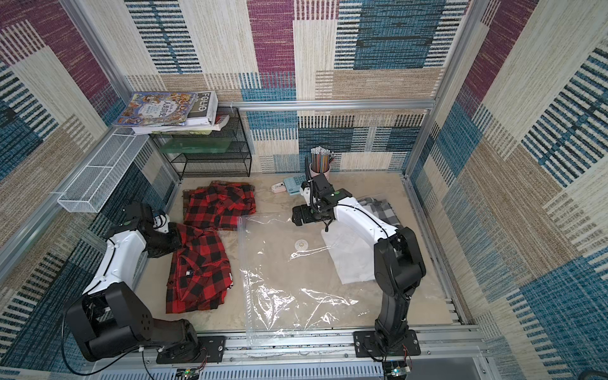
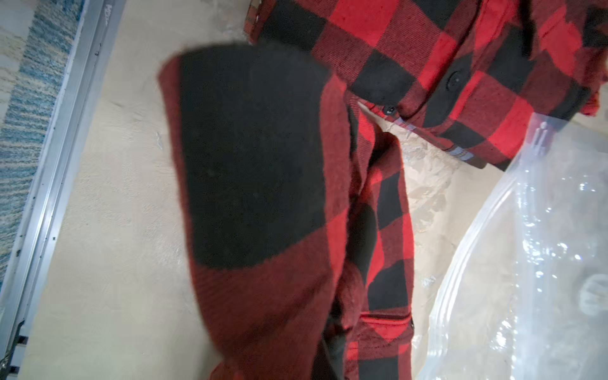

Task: Take the shirt out of the vacuum bag
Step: Pick up the shirt from the center of the board.

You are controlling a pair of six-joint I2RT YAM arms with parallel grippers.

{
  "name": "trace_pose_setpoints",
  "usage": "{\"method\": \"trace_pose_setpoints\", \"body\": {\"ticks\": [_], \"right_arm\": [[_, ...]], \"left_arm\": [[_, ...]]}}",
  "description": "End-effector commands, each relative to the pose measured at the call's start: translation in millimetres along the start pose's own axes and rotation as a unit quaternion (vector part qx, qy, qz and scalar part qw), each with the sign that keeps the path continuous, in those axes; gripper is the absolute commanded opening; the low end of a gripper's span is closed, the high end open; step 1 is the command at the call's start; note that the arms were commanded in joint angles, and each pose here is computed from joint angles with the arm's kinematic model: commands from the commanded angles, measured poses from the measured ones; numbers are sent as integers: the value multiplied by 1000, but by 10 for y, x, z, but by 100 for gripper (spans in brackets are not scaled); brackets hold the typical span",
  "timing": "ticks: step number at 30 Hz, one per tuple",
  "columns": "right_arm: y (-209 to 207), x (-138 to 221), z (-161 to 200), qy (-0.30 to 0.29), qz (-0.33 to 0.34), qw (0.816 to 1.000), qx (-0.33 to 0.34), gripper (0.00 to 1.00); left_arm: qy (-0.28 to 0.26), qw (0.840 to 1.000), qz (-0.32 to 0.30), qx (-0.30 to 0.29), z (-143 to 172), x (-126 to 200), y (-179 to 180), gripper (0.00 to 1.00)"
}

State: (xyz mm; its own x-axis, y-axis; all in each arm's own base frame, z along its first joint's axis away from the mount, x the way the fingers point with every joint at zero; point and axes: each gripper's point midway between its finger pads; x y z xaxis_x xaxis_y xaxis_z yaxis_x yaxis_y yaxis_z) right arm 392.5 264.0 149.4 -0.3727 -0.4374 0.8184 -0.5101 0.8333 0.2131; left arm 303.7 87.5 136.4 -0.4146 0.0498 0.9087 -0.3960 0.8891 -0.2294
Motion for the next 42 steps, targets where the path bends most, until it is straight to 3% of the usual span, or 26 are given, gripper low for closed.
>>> {"method": "trace_pose_setpoints", "body": {"ticks": [1,8,12,18,25,28,34,39,42], "right_arm": [[6,1,27,7,0,1000,8,97],[-10,9,21,7,2,1000,11,97],[-11,-23,19,9,0,1000,11,97],[-14,-64,14,16,-1,1000,13,97],[-35,-101,7,20,-1,1000,13,97],[-47,-124,18,27,2,1000,15,97],[-50,-121,5,25,2,1000,13,97],[-36,-151,-9,27,-3,1000,11,97],[-43,-149,-1,28,-1,1000,12,97]], "left_arm": [[-30,999,27,-33,-174,24,-151,1],[-76,990,81,-93,-465,182,-454,1],[-75,983,119,-116,-564,131,-637,1],[-69,966,147,-200,-654,133,-993,1],[-113,941,207,-241,-533,354,-1216,2],[-96,924,275,-248,-483,521,-1450,2],[-95,900,340,-255,-257,790,-1637,2],[-81,900,348,-251,-343,633,-1657,1],[-49,909,330,-250,-441,400,-1645,1]]}}
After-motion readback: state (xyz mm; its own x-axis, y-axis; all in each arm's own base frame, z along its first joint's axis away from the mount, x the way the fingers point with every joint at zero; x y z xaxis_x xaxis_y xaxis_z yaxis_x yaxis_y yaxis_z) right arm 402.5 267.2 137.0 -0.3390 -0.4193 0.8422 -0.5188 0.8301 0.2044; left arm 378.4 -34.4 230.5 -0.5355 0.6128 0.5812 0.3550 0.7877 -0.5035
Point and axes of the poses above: each gripper's point midway between its finger pads, its own x axis back along the fingers, its own y axis along the line the jaws close on, z = x × y, and after that the axes turned 5 degrees about x, right-handed
